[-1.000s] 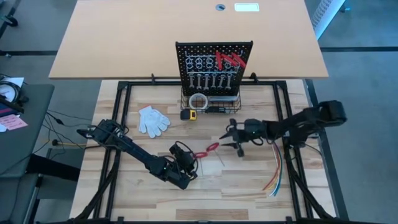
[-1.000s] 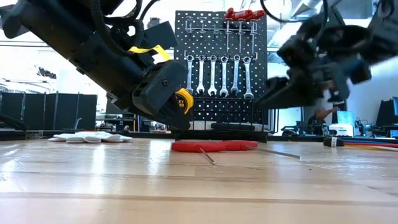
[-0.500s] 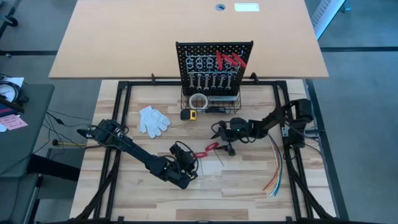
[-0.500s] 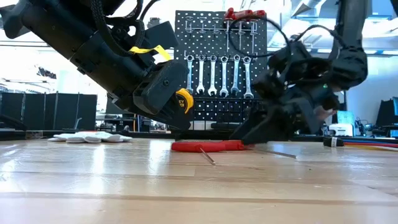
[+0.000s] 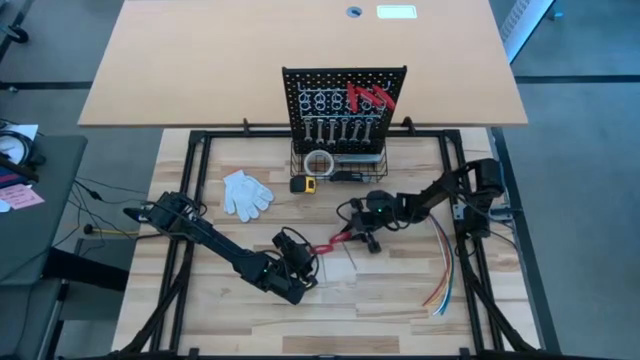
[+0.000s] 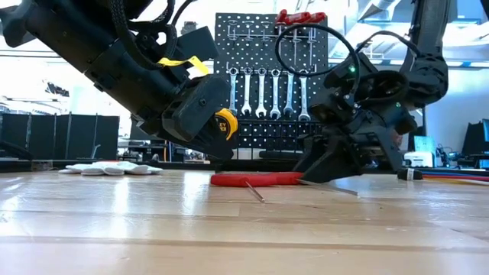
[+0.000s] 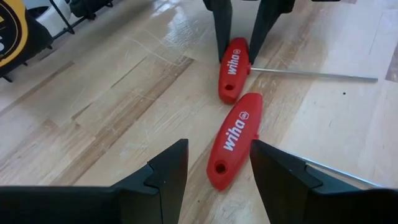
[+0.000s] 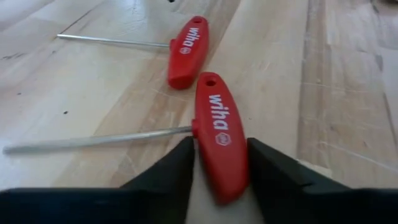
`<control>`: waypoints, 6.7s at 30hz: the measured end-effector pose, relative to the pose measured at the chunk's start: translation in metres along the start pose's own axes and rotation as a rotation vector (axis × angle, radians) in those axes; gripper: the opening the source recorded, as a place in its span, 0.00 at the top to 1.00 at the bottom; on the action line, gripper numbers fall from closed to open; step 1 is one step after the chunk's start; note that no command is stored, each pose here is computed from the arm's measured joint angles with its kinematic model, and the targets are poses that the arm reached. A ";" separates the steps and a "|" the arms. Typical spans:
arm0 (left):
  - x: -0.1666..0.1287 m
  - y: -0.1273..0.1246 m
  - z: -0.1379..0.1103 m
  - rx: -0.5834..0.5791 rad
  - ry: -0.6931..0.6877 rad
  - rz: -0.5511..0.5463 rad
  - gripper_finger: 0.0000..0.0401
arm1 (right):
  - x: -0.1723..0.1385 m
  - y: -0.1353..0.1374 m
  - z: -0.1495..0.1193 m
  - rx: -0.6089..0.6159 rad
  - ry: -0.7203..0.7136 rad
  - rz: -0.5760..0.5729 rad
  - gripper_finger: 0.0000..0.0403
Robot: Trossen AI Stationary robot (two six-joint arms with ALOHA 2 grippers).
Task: Hang tools onto peg board
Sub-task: Hang the red allen wrench on the peg board
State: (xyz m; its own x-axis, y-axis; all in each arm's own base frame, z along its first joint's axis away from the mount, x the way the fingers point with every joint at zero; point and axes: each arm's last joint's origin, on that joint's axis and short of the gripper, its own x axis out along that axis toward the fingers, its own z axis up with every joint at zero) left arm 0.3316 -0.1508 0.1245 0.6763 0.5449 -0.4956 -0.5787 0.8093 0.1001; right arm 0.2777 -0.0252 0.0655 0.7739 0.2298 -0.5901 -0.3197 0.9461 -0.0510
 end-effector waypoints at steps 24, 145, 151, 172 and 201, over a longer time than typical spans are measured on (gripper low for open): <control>0.000 0.000 0.000 0.002 0.001 0.000 0.58 | -0.109 0.080 0.147 -0.541 -0.053 -1.063 0.78; 0.027 -0.008 -0.010 0.183 0.048 -0.123 0.51 | -0.061 0.165 0.064 -0.224 -0.128 -0.536 0.65; 0.028 -0.008 -0.009 0.173 0.042 -0.121 0.45 | -0.049 0.158 0.058 -0.221 -0.090 -0.565 0.65; 0.044 -0.001 0.000 0.262 0.048 -0.171 0.44 | -0.001 0.101 0.048 0.105 -0.070 -0.235 0.46; 0.048 -0.002 0.001 0.322 0.105 -0.318 0.79 | 0.019 0.115 0.050 0.032 0.039 -0.287 0.55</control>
State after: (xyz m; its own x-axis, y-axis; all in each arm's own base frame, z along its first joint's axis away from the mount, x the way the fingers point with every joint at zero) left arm 0.3657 -0.1261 0.1014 0.7380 0.2465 -0.6282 -0.1677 0.9687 0.1832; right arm 0.2833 0.0995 0.0890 0.8083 -0.0566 -0.5860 -0.0732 0.9780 -0.1954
